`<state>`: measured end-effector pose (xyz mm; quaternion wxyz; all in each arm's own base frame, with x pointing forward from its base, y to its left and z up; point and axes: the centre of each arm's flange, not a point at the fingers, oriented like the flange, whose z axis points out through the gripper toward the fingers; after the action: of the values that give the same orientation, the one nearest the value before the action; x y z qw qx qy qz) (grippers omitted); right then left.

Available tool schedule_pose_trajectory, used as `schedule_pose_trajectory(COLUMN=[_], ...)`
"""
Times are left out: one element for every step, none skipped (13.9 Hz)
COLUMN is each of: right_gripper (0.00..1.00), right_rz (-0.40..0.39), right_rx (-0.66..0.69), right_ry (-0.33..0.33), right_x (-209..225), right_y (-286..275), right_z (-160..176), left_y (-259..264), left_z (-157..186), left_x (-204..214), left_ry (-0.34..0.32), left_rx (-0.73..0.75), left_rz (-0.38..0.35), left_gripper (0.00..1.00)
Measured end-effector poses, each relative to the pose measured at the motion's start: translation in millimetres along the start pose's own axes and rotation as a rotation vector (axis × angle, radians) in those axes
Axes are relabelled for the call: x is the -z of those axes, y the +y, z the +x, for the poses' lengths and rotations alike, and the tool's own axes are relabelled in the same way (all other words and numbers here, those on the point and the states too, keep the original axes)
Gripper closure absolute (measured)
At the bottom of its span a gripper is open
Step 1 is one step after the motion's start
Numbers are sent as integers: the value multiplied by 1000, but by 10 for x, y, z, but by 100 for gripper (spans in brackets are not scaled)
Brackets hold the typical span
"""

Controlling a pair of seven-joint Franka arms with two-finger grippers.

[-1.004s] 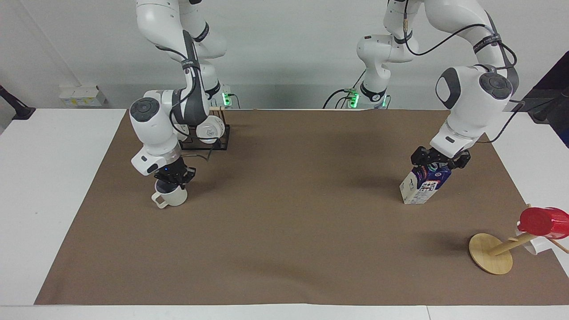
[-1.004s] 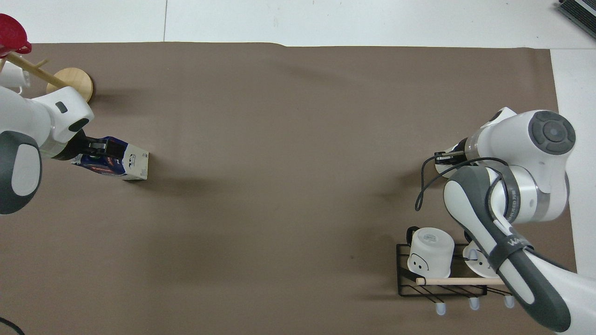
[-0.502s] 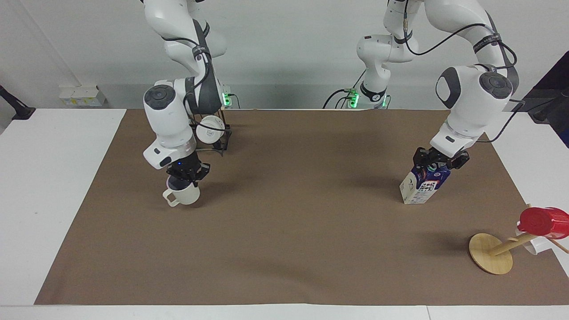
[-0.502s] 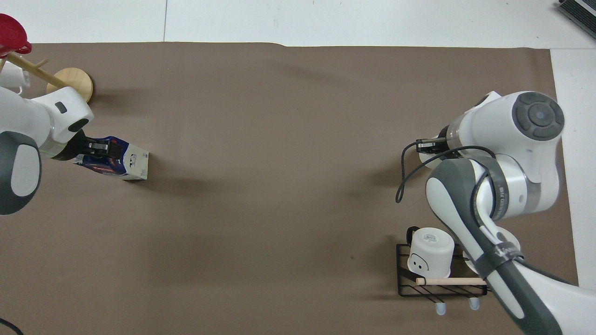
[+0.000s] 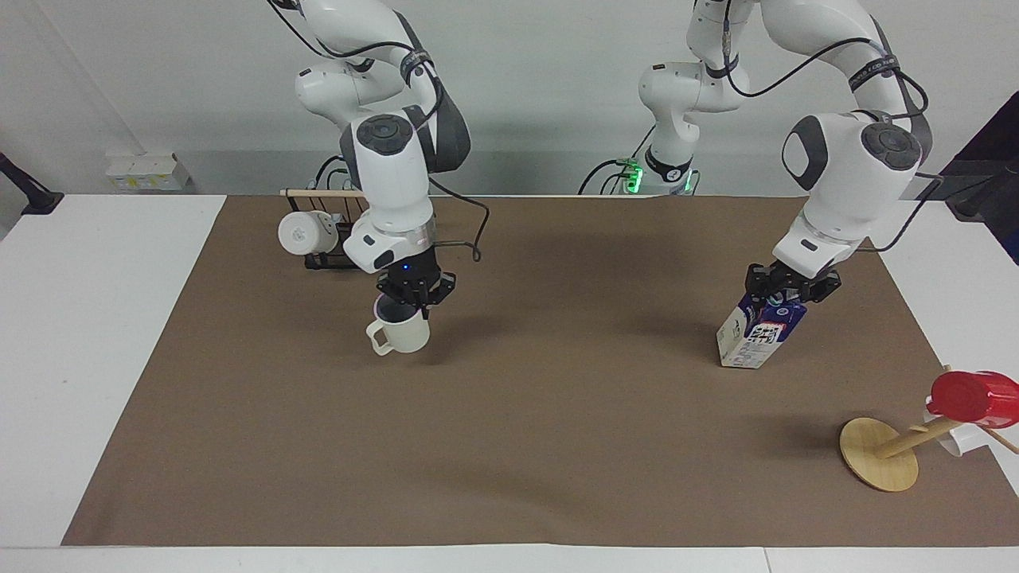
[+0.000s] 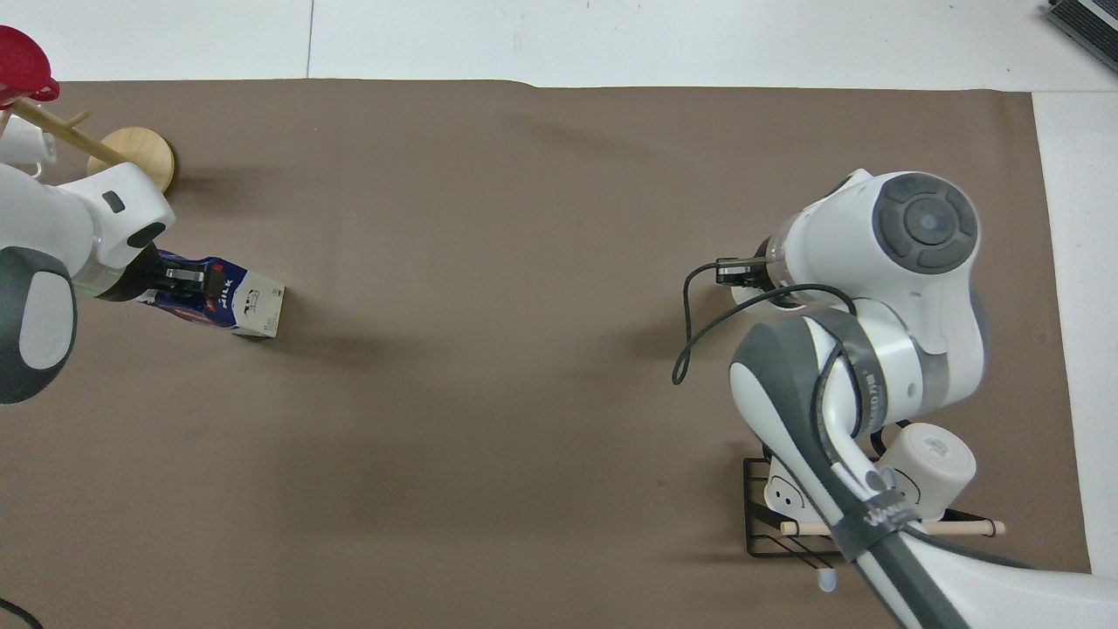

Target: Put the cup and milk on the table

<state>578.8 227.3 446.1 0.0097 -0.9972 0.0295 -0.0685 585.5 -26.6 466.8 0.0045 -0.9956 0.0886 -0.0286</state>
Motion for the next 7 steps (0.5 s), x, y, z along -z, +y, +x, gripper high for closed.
schedule_pose_trajectory(right_gripper=[96,96,96,96,96,96,96], right_rz=[3,5,6,5,0,-9,-21], right_rx=[-12,-22,-31,-37,-40,-46,-58], right_ry=[0,1,-1,-7,-15,-25,-31], right_x=[1,-19,-63,-130,-215,-314,-431], right_y=[-168,-344,-520,-683,-820,-948,-1076], right_z=[-33,-66,-100,-139,-188,-247,-313], left_y=[1,3,6,13,20,28,45], left_z=[6,12,24,45,64,79,94], left_x=[55,124,224,357,499,632,746], left_ry=[7,14,21,30,36,40,44], left_rx=[0,-1,-2,-3,-5,-7,-9], left_rz=[1,1,1,2,3,3,3], left_gripper=[46,46,46,46,46,46,46])
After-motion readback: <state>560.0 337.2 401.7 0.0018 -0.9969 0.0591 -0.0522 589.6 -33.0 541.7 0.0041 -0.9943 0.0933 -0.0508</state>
